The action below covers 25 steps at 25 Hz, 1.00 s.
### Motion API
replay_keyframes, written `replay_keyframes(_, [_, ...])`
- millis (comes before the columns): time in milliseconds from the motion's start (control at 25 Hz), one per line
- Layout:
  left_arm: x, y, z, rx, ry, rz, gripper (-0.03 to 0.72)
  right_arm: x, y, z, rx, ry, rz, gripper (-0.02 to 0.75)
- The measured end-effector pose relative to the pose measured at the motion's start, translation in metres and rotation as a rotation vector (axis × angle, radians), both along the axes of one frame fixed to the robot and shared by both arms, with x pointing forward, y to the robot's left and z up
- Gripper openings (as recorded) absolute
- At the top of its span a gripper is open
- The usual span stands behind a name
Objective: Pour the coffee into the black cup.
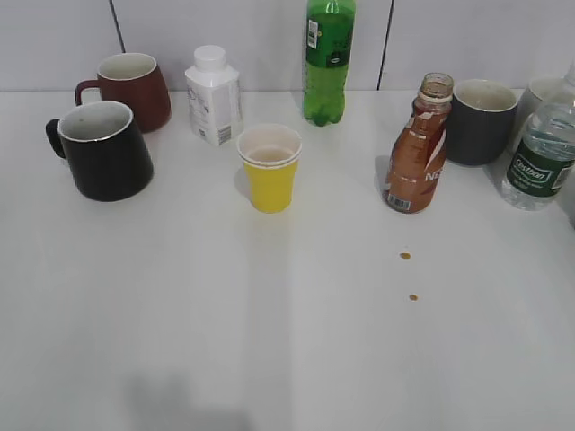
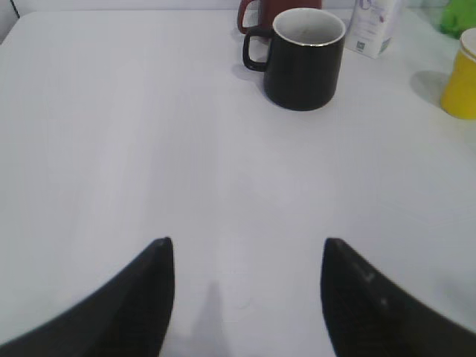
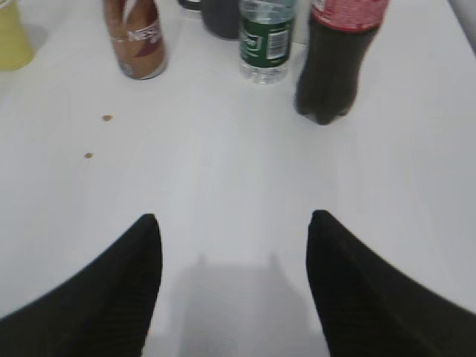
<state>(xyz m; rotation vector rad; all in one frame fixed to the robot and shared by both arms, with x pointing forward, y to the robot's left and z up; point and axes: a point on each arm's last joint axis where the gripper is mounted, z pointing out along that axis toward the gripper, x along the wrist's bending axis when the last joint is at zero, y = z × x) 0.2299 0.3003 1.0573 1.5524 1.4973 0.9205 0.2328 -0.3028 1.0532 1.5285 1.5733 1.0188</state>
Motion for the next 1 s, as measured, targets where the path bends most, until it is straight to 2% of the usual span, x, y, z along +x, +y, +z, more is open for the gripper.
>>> replay_keyframes(440, [0.0000, 0.0000, 0.0000, 0.000, 0.000, 0.001, 0.438, -0.0001, 0.0001, 0.0000, 0.001, 0.000, -0.007, 0.485])
replay_keyframes(1000, [0.0000, 0.0000, 0.0000, 0.000, 0.000, 0.001, 0.435, -0.0001, 0.0002, 0.0000, 0.002, 0.000, -0.006, 0.485])
